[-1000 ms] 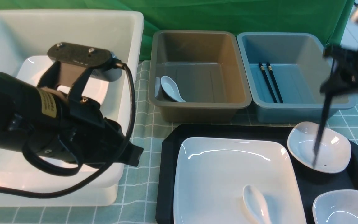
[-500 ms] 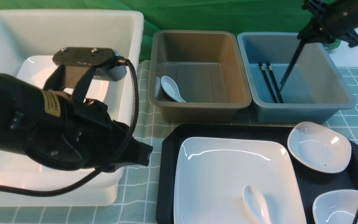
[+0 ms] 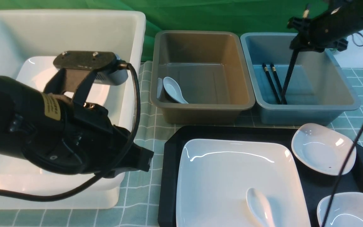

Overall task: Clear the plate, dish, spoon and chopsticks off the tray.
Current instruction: Use the right arm to put the chopsticks into the small storage box on the right, then use the left arm to grab a soup spoon from the plate

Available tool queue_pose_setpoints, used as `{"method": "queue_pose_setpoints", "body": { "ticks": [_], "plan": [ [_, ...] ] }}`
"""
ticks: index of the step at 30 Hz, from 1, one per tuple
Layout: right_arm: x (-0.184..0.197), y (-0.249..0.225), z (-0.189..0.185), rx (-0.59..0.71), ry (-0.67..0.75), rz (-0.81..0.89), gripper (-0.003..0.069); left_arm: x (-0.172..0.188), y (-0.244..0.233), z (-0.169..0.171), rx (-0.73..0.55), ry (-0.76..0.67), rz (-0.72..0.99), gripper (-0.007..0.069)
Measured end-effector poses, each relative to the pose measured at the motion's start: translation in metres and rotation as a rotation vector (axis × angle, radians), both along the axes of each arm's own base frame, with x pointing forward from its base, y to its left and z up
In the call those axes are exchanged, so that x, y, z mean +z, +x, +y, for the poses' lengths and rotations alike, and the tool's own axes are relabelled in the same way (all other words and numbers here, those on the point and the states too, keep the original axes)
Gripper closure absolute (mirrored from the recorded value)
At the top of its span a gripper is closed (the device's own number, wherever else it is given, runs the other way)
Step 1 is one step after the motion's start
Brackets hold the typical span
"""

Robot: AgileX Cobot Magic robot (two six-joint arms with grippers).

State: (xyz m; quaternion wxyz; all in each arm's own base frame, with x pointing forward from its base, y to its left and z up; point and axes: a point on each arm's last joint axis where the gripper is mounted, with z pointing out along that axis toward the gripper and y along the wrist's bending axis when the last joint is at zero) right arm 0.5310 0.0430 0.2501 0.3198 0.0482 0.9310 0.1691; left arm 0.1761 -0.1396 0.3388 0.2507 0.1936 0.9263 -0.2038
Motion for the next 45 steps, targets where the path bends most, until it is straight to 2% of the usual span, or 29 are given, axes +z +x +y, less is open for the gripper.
{"method": "queue_pose_setpoints", "body": {
  "ticks": [1, 3, 6, 9, 11, 12, 13, 15, 16, 19, 20, 21, 22, 24, 27, 28, 32, 34, 35, 40, 42, 45],
  "plan": [
    [-0.001, -0.002, 0.004, 0.017, -0.003, 0.021, 0.0352, 0.000, 0.000, 0.000, 0.000, 0.001, 0.001, 0.0615],
    [-0.001, -0.010, 0.009, 0.054, -0.009, 0.093, 0.0237, 0.000, 0.000, 0.000, -0.001, 0.003, 0.004, 0.0615],
    [0.006, -0.021, 0.007, 0.086, -0.045, 0.166, 0.0204, 0.000, -0.001, 0.000, -0.002, 0.004, 0.006, 0.0615],
    [0.026, -0.038, 0.000, 0.115, -0.103, 0.228, 0.0266, -0.001, -0.001, 0.000, -0.002, 0.006, 0.009, 0.0615],
    [0.059, -0.058, -0.007, 0.168, -0.160, 0.217, 0.0488, 0.000, 0.000, 0.000, -0.001, 0.003, 0.004, 0.0615],
    [0.064, -0.061, -0.007, 0.173, -0.165, 0.206, 0.0503, 0.000, 0.000, 0.000, 0.000, 0.001, 0.002, 0.0615],
    [0.083, -0.072, -0.009, 0.181, -0.181, 0.170, 0.0569, 0.000, 0.000, 0.000, 0.001, -0.002, -0.003, 0.0615],
    [0.106, -0.097, -0.010, 0.204, -0.198, 0.145, 0.0622, 0.000, 0.001, -0.001, 0.003, -0.007, -0.010, 0.0615],
    [0.113, -0.103, -0.009, 0.208, -0.202, 0.131, 0.0624, 0.000, 0.001, -0.001, 0.003, -0.007, -0.011, 0.0615],
    [0.133, -0.159, -0.003, 0.283, -0.236, 0.133, 0.0636, 0.000, 0.005, -0.003, 0.011, -0.023, -0.021, 0.0615],
    [0.129, -0.163, -0.003, 0.285, -0.236, 0.148, 0.0636, 0.000, 0.005, -0.003, 0.011, -0.025, -0.021, 0.0615],
    [0.125, -0.192, 0.001, 0.318, -0.239, 0.181, 0.0636, -0.004, 0.009, -0.007, 0.008, -0.032, -0.016, 0.0615],
    [0.124, -0.199, 0.001, 0.320, -0.238, 0.189, 0.0636, -0.004, 0.009, -0.008, 0.008, -0.034, -0.018, 0.0615],
    [0.119, -0.233, 0.002, 0.320, -0.229, 0.194, 0.0639, -0.011, 0.012, -0.020, -0.064, -0.029, 0.001, 0.0615],
    [0.122, -0.269, -0.002, 0.303, -0.239, 0.149, 0.0642, -0.021, 0.013, -0.042, -0.158, -0.012, 0.029, 0.0615],
    [0.120, -0.292, -0.006, 0.284, -0.255, 0.144, 0.0642, -0.029, 0.011, -0.065, -0.235, 0.016, 0.061, 0.0615],
    [0.121, -0.323, -0.018, 0.183, -0.310, 0.140, 0.0642, -0.041, 0.010, -0.115, -0.336, 0.076, 0.167, 0.0615],
    [0.121, -0.327, -0.021, 0.157, -0.333, 0.143, 0.0642, -0.045, 0.011, -0.128, -0.341, 0.094, 0.207, 0.0615],
    [0.123, -0.332, -0.026, 0.126, -0.367, 0.146, 0.0642, -0.055, 0.015, -0.152, -0.305, 0.116, 0.289, 0.0615],
    [0.125, -0.336, -0.031, 0.086, -0.414, 0.149, 0.0642, -0.077, 0.034, -0.192, -0.163, 0.112, 0.438, 0.0596],
    [0.125, -0.336, -0.031, 0.086, -0.414, 0.147, 0.0642, -0.089, 0.041, -0.204, -0.133, 0.125, 0.486, 0.0568],
    [0.125, -0.336, -0.031, 0.084, -0.414, 0.142, 0.0642, -0.103, 0.049, -0.216, -0.087, 0.140, 0.537, 0.0484]
  ]
}}
